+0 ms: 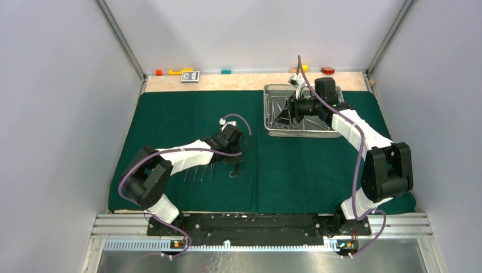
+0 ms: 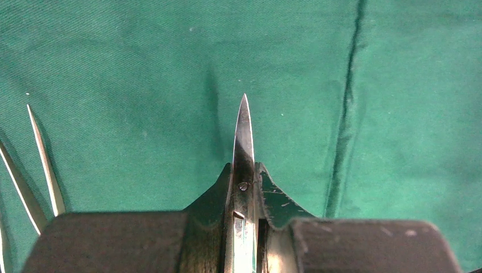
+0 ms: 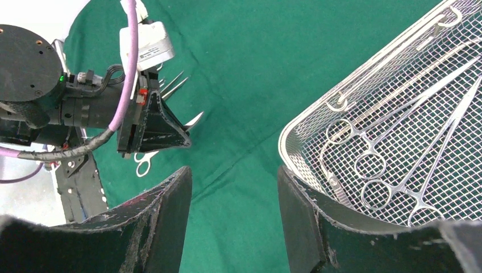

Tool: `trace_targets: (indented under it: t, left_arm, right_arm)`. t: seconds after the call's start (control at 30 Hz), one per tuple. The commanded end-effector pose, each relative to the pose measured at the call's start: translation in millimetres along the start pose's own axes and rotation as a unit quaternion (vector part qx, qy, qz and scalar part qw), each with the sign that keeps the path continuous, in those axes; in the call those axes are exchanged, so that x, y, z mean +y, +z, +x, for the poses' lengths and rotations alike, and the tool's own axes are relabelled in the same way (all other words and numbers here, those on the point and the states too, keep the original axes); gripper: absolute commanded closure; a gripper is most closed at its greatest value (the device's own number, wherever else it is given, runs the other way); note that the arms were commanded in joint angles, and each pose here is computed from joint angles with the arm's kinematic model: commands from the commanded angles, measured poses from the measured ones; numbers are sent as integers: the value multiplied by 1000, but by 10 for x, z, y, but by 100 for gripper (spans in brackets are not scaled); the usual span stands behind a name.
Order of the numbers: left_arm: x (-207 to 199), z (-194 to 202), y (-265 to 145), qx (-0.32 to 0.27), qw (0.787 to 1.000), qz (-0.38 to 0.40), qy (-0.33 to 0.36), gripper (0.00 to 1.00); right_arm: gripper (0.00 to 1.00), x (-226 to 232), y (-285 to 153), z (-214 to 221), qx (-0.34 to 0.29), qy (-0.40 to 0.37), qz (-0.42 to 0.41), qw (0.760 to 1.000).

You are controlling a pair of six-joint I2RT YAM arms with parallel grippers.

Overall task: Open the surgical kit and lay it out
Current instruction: Place the medical item in the surgical kit.

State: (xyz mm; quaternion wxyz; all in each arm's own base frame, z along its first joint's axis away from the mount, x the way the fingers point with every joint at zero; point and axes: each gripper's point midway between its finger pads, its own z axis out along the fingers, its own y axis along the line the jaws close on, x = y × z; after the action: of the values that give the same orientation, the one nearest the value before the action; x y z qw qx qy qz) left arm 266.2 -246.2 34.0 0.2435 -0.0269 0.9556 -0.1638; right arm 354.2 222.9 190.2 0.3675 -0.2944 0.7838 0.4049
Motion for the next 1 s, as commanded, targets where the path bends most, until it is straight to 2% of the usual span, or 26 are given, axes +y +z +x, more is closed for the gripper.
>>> trace_targets:
  t: [0.0, 0.07, 0.27, 0.97]
  left_arm:
    - [32, -1, 55, -8, 1000, -8, -14, 100]
    - [51, 18, 67, -9, 1000, -8, -14, 100]
    - [87, 65, 104, -7, 1000, -10, -16, 92]
    - [147, 131, 79, -4, 1000, -8, -11, 86]
  right_arm:
    - [44, 44, -20, -102, -18, -22, -13, 1000]
    - [44, 51, -11, -104, -17, -21, -17, 1000]
    - [44, 46, 2, -119, -17, -19, -21, 999]
    - [45, 53, -1, -110, -13, -16, -23, 1000]
